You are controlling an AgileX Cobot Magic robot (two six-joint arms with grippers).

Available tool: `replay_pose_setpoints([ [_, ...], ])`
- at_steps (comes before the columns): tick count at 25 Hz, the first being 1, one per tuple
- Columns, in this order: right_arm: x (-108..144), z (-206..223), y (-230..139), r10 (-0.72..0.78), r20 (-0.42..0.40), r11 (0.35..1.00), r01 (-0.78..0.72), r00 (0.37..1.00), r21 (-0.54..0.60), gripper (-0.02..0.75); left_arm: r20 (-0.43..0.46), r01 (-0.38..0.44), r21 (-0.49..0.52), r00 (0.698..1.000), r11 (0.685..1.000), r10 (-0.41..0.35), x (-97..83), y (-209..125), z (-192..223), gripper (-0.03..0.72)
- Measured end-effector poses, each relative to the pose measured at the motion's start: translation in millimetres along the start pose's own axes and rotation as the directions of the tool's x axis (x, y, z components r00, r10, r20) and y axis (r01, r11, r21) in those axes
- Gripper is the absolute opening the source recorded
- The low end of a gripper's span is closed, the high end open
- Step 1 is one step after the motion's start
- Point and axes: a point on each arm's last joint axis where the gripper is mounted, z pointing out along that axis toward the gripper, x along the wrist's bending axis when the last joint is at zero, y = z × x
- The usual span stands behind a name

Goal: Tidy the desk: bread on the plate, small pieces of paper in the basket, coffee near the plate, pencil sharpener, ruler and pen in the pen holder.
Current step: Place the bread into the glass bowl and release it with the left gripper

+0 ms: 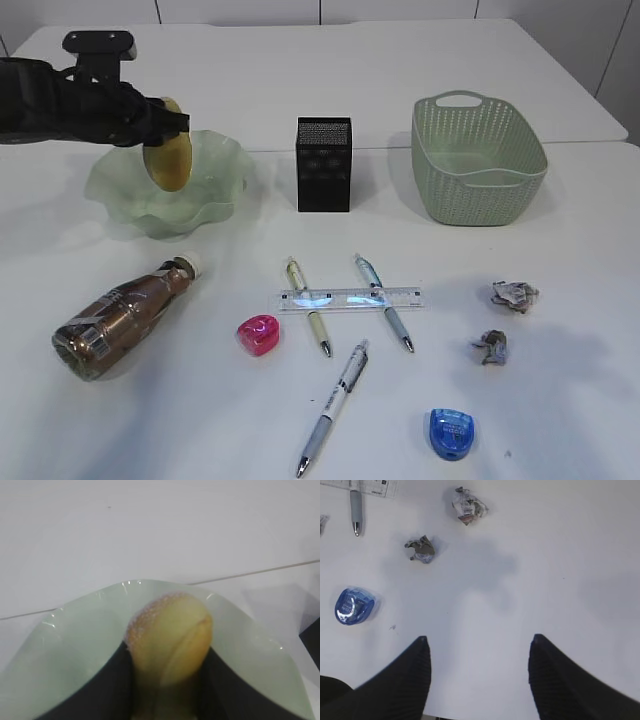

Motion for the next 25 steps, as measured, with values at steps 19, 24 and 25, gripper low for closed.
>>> replay_pose_setpoints([
  [19,0.0,0.0,0.0,0.0,0.0,1.0,0.0,1.0,0.0,0.484,0.029,0.005,-0.004,1.0,1.0,-0.004,0.8,-0.1,0.5,0.524],
  [24,0.0,0.0,0.0,0.0,0.0,1.0,0.0,1.0,0.0,0.482,0.033,0.0,-0.057,0.999,0.998,0.001,-2.1,20.1,-16.0,0.539],
  [25,0.0,0.0,0.0,0.0,0.0,1.0,0.0,1.0,0.0,0.482,0.033,0.0,-0.068,0.999,0.998,0.003,-2.8,24.2,-19.6,0.543],
])
